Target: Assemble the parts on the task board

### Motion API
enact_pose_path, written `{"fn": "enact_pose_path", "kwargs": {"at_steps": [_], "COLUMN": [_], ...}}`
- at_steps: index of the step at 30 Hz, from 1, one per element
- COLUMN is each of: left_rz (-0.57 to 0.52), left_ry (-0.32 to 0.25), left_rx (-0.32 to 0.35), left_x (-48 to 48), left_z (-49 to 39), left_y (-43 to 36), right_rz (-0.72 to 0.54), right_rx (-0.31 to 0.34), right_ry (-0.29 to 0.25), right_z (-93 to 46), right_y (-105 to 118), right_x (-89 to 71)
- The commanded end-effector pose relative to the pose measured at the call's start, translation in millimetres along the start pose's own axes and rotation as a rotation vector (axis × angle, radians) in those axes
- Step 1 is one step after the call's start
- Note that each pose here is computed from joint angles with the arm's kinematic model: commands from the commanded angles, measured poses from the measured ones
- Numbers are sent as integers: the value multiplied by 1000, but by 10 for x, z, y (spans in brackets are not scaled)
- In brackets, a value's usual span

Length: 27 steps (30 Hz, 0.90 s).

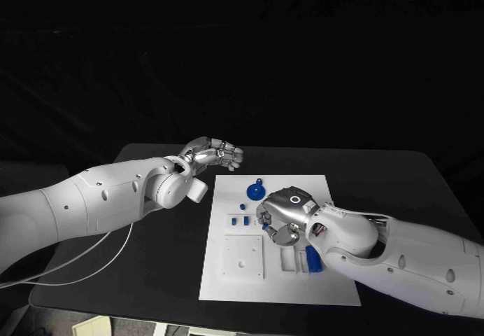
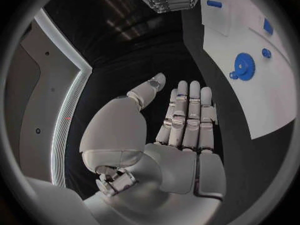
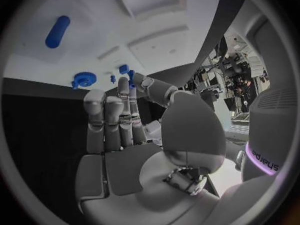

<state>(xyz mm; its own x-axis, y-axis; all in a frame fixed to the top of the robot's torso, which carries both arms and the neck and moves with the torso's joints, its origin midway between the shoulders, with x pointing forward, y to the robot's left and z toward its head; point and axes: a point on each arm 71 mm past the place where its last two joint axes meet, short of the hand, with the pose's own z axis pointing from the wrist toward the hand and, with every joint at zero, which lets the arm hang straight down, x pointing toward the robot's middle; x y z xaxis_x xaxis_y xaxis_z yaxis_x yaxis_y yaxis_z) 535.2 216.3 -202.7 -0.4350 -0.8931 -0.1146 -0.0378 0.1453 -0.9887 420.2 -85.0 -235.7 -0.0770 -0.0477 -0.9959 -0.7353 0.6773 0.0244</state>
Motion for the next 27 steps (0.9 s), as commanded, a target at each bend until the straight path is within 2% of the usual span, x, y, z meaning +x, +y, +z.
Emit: {"fn": "enact_pose_path", "kwargs": {"at_steps": [1,5,10,18,27], "left_rz": [-7,-7,-8,-9,-11], "left_ry": [-8,-8,-3,3,7], "left_rx": [11,11,11,11,8], "left_x": [12,21,40,60,61], "left_z": [13,20,27,33,33], "left_y": [-18,-19,-21,-24,-22], "right_rz": [-44,-32,-30,-28,-42], "right_rx": [-44,-69,-77,-79,-69], "right_ry": [23,41,50,69,76], "right_z": [2,12,38,42,44], "right_y": [109,247,312,356,333], "right_x": [107,223,279,373,408]}}
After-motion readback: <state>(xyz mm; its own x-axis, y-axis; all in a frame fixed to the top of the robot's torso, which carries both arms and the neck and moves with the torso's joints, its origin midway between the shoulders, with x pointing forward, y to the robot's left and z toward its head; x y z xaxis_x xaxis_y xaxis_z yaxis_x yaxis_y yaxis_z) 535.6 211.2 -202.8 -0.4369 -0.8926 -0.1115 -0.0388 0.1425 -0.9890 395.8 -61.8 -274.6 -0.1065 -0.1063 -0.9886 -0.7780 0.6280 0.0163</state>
